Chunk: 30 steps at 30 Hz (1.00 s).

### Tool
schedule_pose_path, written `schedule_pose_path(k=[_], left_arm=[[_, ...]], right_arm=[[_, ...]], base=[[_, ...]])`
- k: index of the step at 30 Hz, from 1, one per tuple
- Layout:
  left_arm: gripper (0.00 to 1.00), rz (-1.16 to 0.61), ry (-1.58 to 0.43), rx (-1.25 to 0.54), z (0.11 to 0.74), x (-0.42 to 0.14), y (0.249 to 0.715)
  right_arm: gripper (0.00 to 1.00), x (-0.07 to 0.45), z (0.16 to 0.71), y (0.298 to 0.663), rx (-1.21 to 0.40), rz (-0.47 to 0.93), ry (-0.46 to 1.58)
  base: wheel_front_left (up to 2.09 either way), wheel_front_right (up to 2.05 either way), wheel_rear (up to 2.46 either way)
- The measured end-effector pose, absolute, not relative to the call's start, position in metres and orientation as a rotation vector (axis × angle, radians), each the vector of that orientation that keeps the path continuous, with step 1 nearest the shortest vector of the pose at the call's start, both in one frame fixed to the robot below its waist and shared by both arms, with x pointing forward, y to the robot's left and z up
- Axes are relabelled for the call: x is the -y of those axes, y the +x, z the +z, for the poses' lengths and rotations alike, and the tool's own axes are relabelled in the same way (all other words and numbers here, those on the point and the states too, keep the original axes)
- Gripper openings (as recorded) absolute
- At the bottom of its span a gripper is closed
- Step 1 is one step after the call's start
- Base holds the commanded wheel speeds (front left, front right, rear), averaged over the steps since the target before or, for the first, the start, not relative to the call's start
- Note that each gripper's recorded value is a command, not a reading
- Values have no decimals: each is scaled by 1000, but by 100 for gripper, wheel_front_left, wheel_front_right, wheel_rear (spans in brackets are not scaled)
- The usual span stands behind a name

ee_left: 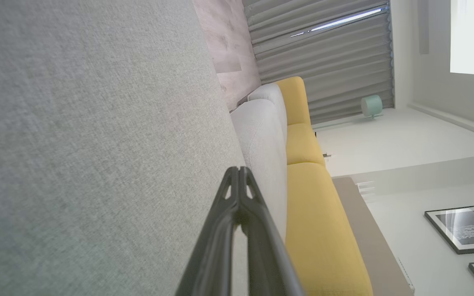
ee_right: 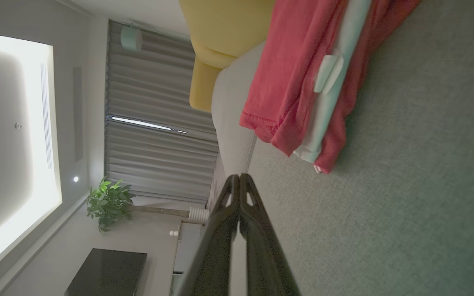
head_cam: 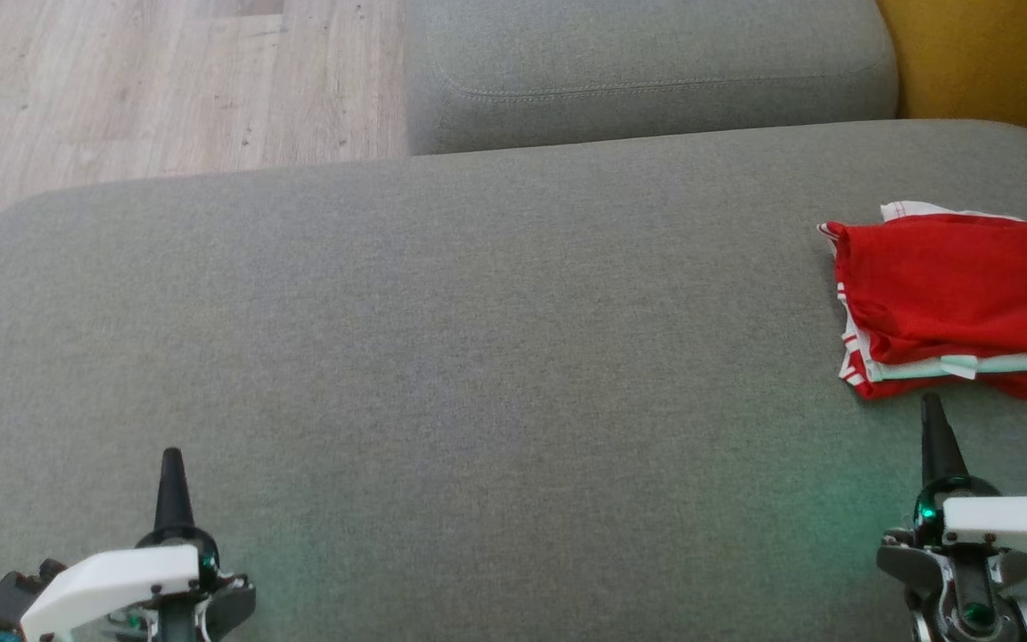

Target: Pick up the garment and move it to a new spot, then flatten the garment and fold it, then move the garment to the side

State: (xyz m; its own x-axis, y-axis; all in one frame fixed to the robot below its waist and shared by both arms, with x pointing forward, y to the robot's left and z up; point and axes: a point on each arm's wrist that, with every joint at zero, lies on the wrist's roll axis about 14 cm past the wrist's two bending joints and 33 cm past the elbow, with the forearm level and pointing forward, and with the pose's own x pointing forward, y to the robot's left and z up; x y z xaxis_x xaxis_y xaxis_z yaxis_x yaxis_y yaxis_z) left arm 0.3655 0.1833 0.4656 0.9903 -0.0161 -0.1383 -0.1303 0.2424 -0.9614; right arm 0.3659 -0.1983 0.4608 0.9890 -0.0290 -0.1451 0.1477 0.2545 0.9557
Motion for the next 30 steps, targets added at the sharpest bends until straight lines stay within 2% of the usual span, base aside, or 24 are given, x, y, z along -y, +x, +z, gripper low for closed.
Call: schedule_pose_path(k=[24, 30], left_arm=[[0, 54, -1561, -103, 475, -187, 373], [0, 46, -1570, -96, 478, -187, 375]], right_arm=[[0, 205, 473, 372, -59, -99, 1569], [0, 206, 474, 372, -51, -101, 1580]], base=[[0, 0, 0], [0, 0, 0]])
